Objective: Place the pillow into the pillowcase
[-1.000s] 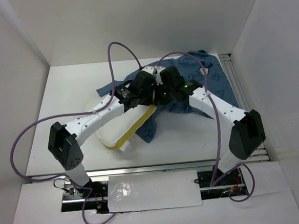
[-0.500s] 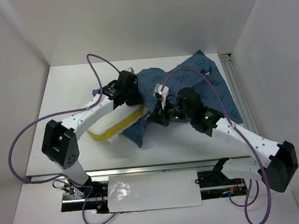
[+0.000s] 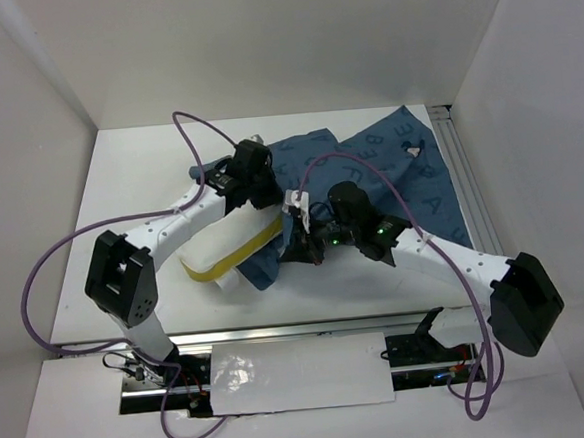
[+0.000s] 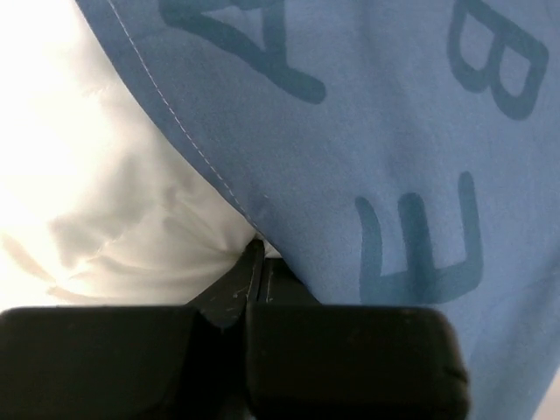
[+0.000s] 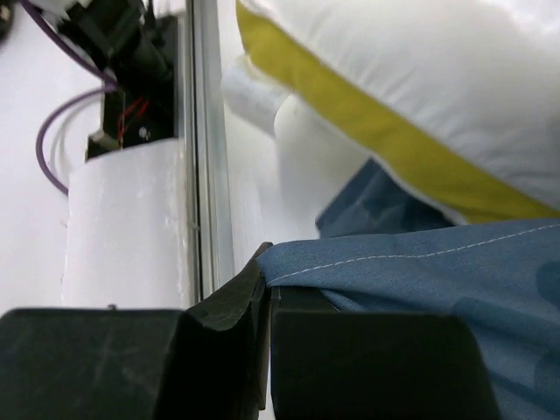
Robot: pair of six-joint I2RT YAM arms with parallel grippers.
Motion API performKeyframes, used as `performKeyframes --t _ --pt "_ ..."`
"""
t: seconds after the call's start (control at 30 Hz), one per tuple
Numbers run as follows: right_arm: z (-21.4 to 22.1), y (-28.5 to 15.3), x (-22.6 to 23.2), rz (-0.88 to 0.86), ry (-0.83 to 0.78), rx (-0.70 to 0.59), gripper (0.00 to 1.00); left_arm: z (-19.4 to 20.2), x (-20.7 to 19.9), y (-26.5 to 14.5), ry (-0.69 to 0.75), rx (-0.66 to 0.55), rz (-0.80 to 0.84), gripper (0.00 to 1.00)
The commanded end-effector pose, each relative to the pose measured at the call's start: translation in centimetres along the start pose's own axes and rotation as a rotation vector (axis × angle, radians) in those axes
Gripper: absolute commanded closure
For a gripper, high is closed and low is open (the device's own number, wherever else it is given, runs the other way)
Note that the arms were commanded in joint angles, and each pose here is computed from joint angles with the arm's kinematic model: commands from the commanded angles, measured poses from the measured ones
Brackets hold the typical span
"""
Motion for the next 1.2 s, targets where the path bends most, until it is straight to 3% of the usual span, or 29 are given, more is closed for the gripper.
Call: performKeyframes --t 0.0,0.07,0.13,0.2,0.23,0.3,0.33,0.5,0.63,0.7,0.73,0.8,0.83,0.9,0.97,1.0,1.17 --pt "0.8 0.0 3.0 -0.103 0.016 0.045 1.00 -1.3 0.4 1.6 -0.030 -0.071 0.008 1.00" --pt "1.4 -0.7 0.8 0.082 0.074 0.069 0.96 0.0 1.0 1.2 0.007 -0.034 0.018 1.00" --pt "1.5 -1.7 -0.3 0.207 0.110 0.096 0.81 0.8 1.7 0.3 0.027 -0.017 0.004 0.98" --pt "0.8 -3.3 -1.4 0.341 0.110 0.083 0.64 3.2 3.5 -0.4 0.056 0.040 -0.056 0.83" --pt "0.4 -4.0 -1.4 0.385 0.129 0.085 0.54 3.5 3.5 -1.6 0.064 0.032 -0.055 0.64" --pt "-0.6 -5.7 -2.2 0.507 0.126 0.057 0.44 5.1 5.3 -2.6 0.068 0.065 -0.108 0.51" --pt "-0.9 -6.2 -2.6 0.551 0.139 0.055 0.41 5.4 5.8 -3.3 0.069 0.063 -0.123 0.46" --pt "-3.1 -8.4 -5.9 0.825 0.169 0.001 0.37 5.1 7.1 -7.4 0.072 0.016 -0.168 0.00" --pt "-4.2 -5.9 -9.5 0.912 0.196 0.029 0.37 2.9 9.1 -9.5 0.026 -0.056 -0.251 0.00" --pt "-6.9 -4.7 -10.7 0.920 0.178 -0.038 0.37 2.4 10.6 -9.6 -0.008 -0.063 -0.297 0.00" --pt "-5.9 -3.0 -11.9 0.915 0.192 0.012 0.37 1.9 11.6 -9.4 -0.037 -0.062 -0.316 0.00" --pt "-7.9 -1.0 -12.8 0.877 0.178 0.002 0.37 1.7 13.5 -8.3 -0.064 -0.033 -0.367 0.00" --pt "-5.9 1.0 -14.5 0.847 0.177 0.089 0.37 1.2 13.6 -7.6 -0.062 -0.041 -0.359 0.00" --pt "-7.0 2.6 -15.8 0.848 0.181 0.102 0.37 1.0 14.4 -5.5 -0.078 -0.008 -0.377 0.00" --pt "-4.8 4.8 -18.1 0.845 0.223 0.176 0.37 -0.1 14.6 -4.1 -0.083 -0.015 -0.373 0.00" --pt "-5.8 5.4 -18.6 0.843 0.219 0.163 0.37 0.1 14.6 -3.2 -0.084 -0.002 -0.365 0.00" --pt "-2.3 6.7 -22.8 0.950 0.285 0.242 0.38 1.4 15.5 1.2 -0.100 0.093 -0.335 0.00"
Point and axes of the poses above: each gripper's point midway between its finger pads, its own y axis out along the fingers, its own x axis along the line the jaws close on, z = x × y, the point moved 2 cm from there along -y, back along the fingers, and after that the axes turned 7 degrees about y, right-handed, at the moved point
